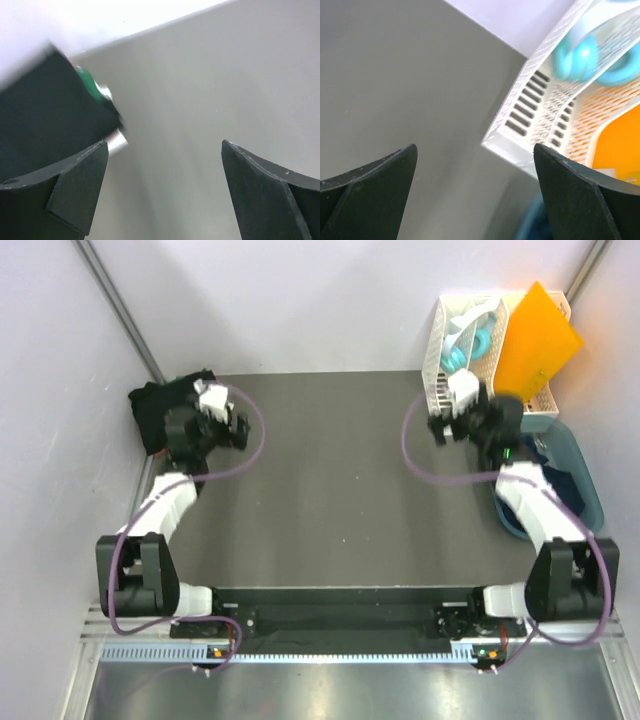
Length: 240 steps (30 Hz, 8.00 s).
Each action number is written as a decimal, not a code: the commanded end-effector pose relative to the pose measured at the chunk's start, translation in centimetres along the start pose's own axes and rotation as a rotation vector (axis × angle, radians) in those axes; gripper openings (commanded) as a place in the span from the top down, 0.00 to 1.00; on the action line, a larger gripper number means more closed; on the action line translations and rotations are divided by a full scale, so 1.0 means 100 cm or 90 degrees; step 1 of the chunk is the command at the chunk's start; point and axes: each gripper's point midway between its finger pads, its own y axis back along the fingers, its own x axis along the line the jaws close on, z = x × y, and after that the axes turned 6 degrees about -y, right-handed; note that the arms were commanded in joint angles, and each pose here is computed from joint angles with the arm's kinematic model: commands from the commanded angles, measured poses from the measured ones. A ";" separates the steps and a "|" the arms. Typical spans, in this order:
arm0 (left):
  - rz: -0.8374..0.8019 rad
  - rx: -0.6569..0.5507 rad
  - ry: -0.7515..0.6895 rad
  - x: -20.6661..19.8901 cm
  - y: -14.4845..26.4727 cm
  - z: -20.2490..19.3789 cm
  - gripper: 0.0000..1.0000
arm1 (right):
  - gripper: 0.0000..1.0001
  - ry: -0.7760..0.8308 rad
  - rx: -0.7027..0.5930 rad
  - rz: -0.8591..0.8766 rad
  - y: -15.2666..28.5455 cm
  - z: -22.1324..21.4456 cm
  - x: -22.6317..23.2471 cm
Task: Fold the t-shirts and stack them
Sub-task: Grab crumpled tshirt from bin with the right arm, then move the tshirt to the center of the board, then flatten out the tshirt
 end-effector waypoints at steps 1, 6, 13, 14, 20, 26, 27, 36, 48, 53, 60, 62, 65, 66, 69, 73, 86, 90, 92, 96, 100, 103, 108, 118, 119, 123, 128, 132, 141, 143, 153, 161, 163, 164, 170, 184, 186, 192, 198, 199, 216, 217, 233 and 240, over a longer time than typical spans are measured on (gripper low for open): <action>-0.071 0.114 -0.069 0.003 0.006 0.018 0.01 | 0.00 -0.040 0.264 -0.007 0.022 0.006 -0.023; -0.060 0.278 -0.132 0.031 0.005 0.023 0.01 | 0.00 0.000 0.523 -0.211 0.058 -0.024 -0.097; -0.006 0.296 -0.153 0.051 0.010 0.033 0.01 | 0.00 0.034 0.594 -0.344 0.107 -0.023 -0.165; -0.021 0.286 -0.158 0.040 0.006 0.039 0.01 | 0.00 0.027 0.604 -0.360 0.112 -0.024 -0.170; -0.059 0.292 -0.143 0.030 -0.008 0.047 0.01 | 0.00 -0.130 0.536 -0.353 0.124 -0.034 -0.173; -0.077 0.331 -0.150 0.027 -0.025 0.046 0.01 | 0.14 -0.223 0.617 -0.296 0.144 -0.094 -0.159; -0.079 0.332 -0.156 0.025 -0.028 0.047 0.01 | 0.09 -0.244 0.615 -0.286 0.146 -0.099 -0.158; -0.068 0.355 -0.199 0.017 -0.037 0.042 0.01 | 0.00 -0.326 0.656 -0.259 0.174 -0.161 -0.154; -0.082 0.341 -0.209 -0.013 -0.037 0.053 0.01 | 0.22 -0.348 0.659 -0.216 0.138 -0.212 -0.157; -0.064 0.339 -0.216 -0.013 -0.032 0.056 0.01 | 0.80 -0.358 0.652 -0.202 0.131 -0.207 -0.158; -0.072 0.332 -0.221 -0.019 -0.029 0.053 0.01 | 1.00 -0.240 0.577 -0.257 0.130 -0.122 -0.180; -0.068 0.319 -0.225 -0.021 -0.031 0.054 0.01 | 1.00 -0.177 0.545 -0.278 0.130 -0.084 -0.185; -0.067 0.306 -0.223 -0.024 -0.033 0.053 0.01 | 1.00 -0.078 0.484 -0.330 0.132 -0.018 -0.195; -0.074 0.301 -0.226 -0.026 -0.034 0.054 0.01 | 1.00 -0.048 0.451 -0.355 0.132 0.008 -0.202; -0.080 0.306 -0.231 -0.028 -0.036 0.049 0.01 | 1.00 0.045 0.370 -0.417 0.137 0.076 -0.206; -0.126 0.309 -0.239 -0.043 -0.040 0.040 0.01 | 1.00 0.164 0.258 -0.482 0.140 0.163 -0.197; -0.141 0.245 -0.241 -0.057 -0.071 0.053 0.08 | 1.00 0.304 -0.034 -0.476 0.088 0.296 -0.105; -0.159 0.212 -0.235 -0.069 -0.077 0.064 0.07 | 1.00 0.294 -0.089 -0.441 0.063 0.307 -0.073; -0.178 0.198 -0.213 -0.079 -0.078 0.067 0.07 | 1.00 0.272 -0.117 -0.425 0.054 0.315 -0.059; -0.248 0.156 -0.155 -0.106 -0.081 0.074 0.04 | 1.00 0.256 -0.137 -0.359 0.025 0.320 -0.020; -0.254 0.147 -0.128 -0.112 -0.078 0.075 0.04 | 1.00 0.257 -0.157 -0.267 0.008 0.321 0.034; -0.228 0.119 -0.135 -0.105 -0.072 0.084 0.05 | 1.00 0.234 -0.190 -0.179 0.006 0.323 0.077; -0.160 0.119 -0.144 -0.088 -0.061 0.084 0.04 | 0.41 0.259 -0.151 -0.235 -0.006 0.300 0.080; -0.103 0.072 -0.211 -0.072 -0.028 0.090 0.01 | 0.00 0.235 0.055 -0.390 -0.003 0.208 -0.037; -0.114 0.078 -0.222 -0.073 -0.028 0.086 0.01 | 0.00 0.244 0.086 -0.337 -0.003 0.194 -0.030; -0.228 0.136 -0.271 -0.097 -0.023 0.049 0.02 | 0.02 0.245 0.225 0.013 -0.006 0.117 0.048; -0.217 0.227 -0.300 -0.085 -0.023 0.006 0.05 | 0.15 0.261 0.346 0.278 0.025 0.035 0.133; -0.113 0.228 -0.304 -0.048 -0.015 -0.005 0.05 | 0.16 0.325 0.381 0.331 0.035 -0.007 0.166; 0.141 0.283 -0.230 0.047 0.009 -0.021 0.05 | 0.18 0.393 0.392 0.368 0.028 -0.067 0.201; 0.148 0.296 -0.215 0.051 0.012 -0.026 0.07 | 0.19 0.399 0.388 0.366 0.019 -0.076 0.207; 0.106 0.284 -0.216 0.040 0.016 -0.022 0.09 | 0.24 0.453 0.369 0.312 -0.020 -0.095 0.204; 0.122 0.262 -0.225 0.047 0.011 -0.007 0.09 | 0.25 0.543 0.377 0.342 -0.006 -0.123 0.197; 0.123 0.260 -0.219 0.047 0.010 -0.006 0.09 | 0.25 0.554 0.377 0.338 -0.006 -0.129 0.196; 0.121 0.260 -0.218 0.047 0.009 -0.006 0.09 | 0.25 0.555 0.378 0.335 -0.007 -0.131 0.194; 0.117 0.255 -0.207 0.046 0.007 -0.003 0.09 | 0.56 0.569 0.362 0.303 -0.028 -0.137 0.195; 0.114 0.254 -0.191 0.039 0.010 -0.018 0.11 | 1.00 0.502 0.246 0.272 -0.044 0.012 0.192; 0.124 0.250 -0.188 0.041 0.011 -0.019 0.13 | 1.00 0.469 0.169 0.234 -0.045 0.078 0.186; 0.155 0.251 -0.184 0.047 0.017 -0.022 0.19 | 1.00 0.439 -0.032 0.078 -0.033 0.227 0.160; 0.205 0.232 -0.179 0.060 0.019 -0.011 0.47 | 1.00 0.508 -0.201 -0.056 -0.005 0.325 0.153; 0.210 0.229 -0.179 0.061 0.019 -0.009 0.52 | 1.00 0.514 -0.231 -0.068 0.001 0.336 0.157; 0.262 0.199 -0.118 0.066 0.029 -0.001 0.83 | 1.00 0.513 -0.709 -0.375 0.121 0.504 0.166; 0.261 0.198 -0.116 0.066 0.028 -0.001 0.83 | 1.00 0.492 -0.736 -0.409 0.139 0.518 0.155; 0.237 0.190 -0.110 0.062 0.011 0.001 0.83 | 1.00 0.727 -0.173 -0.577 -0.119 0.348 -0.036; 0.224 0.202 -0.114 0.060 0.011 0.000 0.84 | 1.00 0.789 0.035 -0.586 -0.122 0.256 -0.107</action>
